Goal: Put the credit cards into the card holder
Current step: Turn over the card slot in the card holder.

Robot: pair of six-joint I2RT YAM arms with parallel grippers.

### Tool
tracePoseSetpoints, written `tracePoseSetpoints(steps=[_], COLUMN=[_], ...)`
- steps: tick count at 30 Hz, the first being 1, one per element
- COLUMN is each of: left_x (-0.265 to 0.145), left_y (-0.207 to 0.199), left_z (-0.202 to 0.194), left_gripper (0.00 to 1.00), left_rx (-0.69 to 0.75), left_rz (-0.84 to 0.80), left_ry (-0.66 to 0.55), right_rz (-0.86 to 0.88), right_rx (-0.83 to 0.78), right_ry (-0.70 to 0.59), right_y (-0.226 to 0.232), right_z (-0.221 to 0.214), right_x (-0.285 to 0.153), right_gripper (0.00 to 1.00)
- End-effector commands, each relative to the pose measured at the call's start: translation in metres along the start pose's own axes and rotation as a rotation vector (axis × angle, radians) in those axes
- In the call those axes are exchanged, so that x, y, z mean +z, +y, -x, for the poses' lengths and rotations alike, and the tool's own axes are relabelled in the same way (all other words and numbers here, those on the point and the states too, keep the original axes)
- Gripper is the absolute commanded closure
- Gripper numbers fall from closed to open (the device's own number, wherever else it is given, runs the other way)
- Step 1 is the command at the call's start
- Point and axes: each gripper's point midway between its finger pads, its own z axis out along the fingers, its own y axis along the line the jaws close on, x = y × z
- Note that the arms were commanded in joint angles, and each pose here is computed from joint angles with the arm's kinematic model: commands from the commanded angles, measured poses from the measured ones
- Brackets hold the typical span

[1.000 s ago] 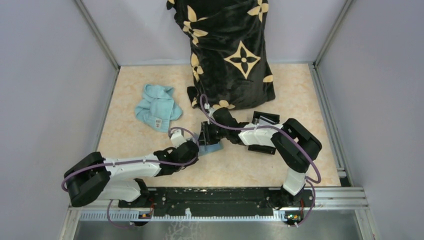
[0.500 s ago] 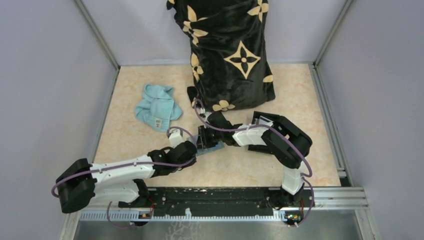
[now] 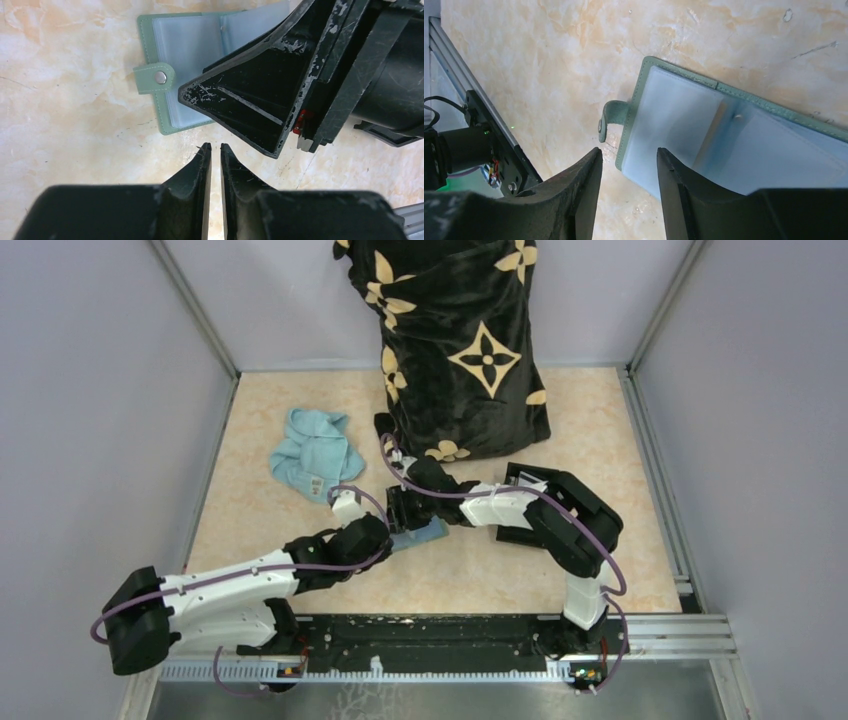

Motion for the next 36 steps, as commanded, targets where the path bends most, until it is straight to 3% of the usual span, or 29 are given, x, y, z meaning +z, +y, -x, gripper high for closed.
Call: tracePoseSetpoints(steps=[1, 22, 34, 36], left_x=[-0.001, 0.033, 0.038, 0.038], left_y=[-0.001, 0.016, 0.000, -0.007], left_z=[0.008, -0.013, -0.001, 0.002], left_gripper=[0.82, 0.80, 0.77, 0.72], left_rx=[0.017, 0.063, 0.109, 0.113], left_rz=[0.015, 0.077, 0.009, -0.023], left_ry=[-0.037, -0.043, -0.059, -0.056], right_rz=[0.029, -0.312, -0.595, -0.657], right_rx=[-0.072, -0.124, -0.068, -0.035], right_ry=[-0.094, -0.177, -0.423, -0.435], right_y=[0.028, -0.020, -0.049, -0.064], right_z=[0.037, 0.053, 0.096, 0.093], right_x=[-0.017, -0.061, -0.193, -0.211], right_gripper=[0.54, 0.54, 0.54, 0.49])
